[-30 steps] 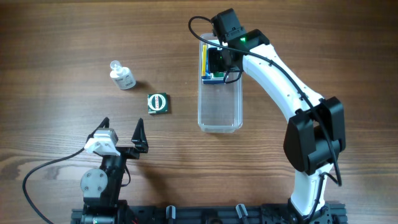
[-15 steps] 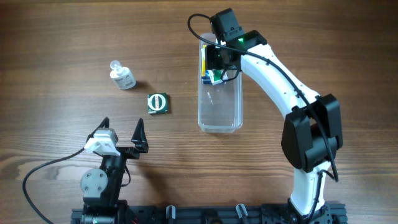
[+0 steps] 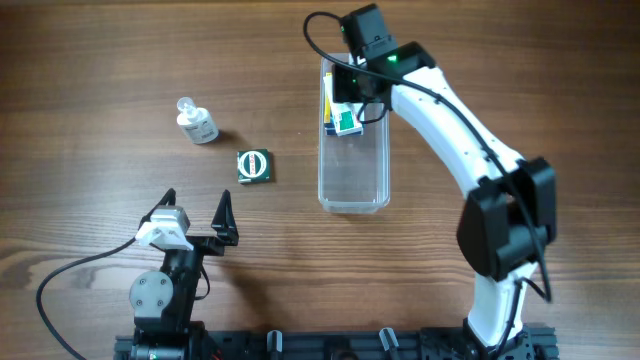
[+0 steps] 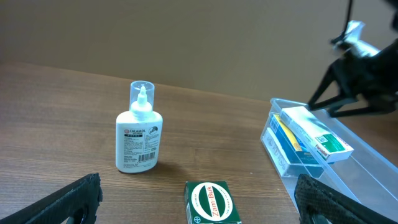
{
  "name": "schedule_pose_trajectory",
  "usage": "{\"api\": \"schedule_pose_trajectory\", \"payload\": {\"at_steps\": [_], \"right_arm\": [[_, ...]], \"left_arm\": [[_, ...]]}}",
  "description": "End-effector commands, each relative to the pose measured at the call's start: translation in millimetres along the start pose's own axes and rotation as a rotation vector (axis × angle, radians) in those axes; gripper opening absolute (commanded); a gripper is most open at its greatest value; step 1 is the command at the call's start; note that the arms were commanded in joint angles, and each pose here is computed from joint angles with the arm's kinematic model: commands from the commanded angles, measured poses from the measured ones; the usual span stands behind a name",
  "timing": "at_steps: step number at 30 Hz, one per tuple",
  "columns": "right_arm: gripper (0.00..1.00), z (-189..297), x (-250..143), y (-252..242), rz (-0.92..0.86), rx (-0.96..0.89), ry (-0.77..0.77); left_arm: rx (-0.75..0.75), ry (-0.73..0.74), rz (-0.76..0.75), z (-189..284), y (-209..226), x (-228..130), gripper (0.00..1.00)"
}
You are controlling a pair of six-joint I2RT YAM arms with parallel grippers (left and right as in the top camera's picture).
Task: Pack container
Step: 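Carry the Panadol box with the right gripper into the container, then press the Panadol box down into the container with the right gripper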
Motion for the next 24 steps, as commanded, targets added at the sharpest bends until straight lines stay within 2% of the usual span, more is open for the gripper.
{"api": "schedule_pose_trajectory", "payload": {"at_steps": [1, 4, 6, 7, 15, 24], "right_arm": [[0.52, 73, 20, -9, 0.071, -0.014, -0.110], [0.28, 105, -1, -23, 0.103, -0.059, -0.031], [0.08, 109, -15, -29, 0.105, -0.078, 0.037], [0.04, 106, -23, -30, 0.106, -0.074, 0.085], [0.04, 62, -66, -35, 0.112, -0.061, 0.271], [0.04, 29, -88, -32, 0.144, -0.034, 0.385]], "left_arm": [[-0.008, 0.001, -0.019, 0, 0, -2, 1.00], [-0.008, 0.001, -0.019, 0, 0, -2, 1.00], [-0.008, 0.001, -0.019, 0, 0, -2, 1.00], [-0.008, 0.001, -0.019, 0, 0, -2, 1.00], [-0.008, 0.001, -0.019, 0, 0, -2, 1.00], [-0.008, 0.001, -0.019, 0, 0, -2, 1.00]]}}
Point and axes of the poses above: each gripper's point midway between its finger pads, its own z axis back along the fingers, its own y axis along the line the jaws close on, x = y × z, the point moved 5 cm from there along z, back along the fingers, and after that the axes turned 13 degrees about -z, right-handed, at the moved point
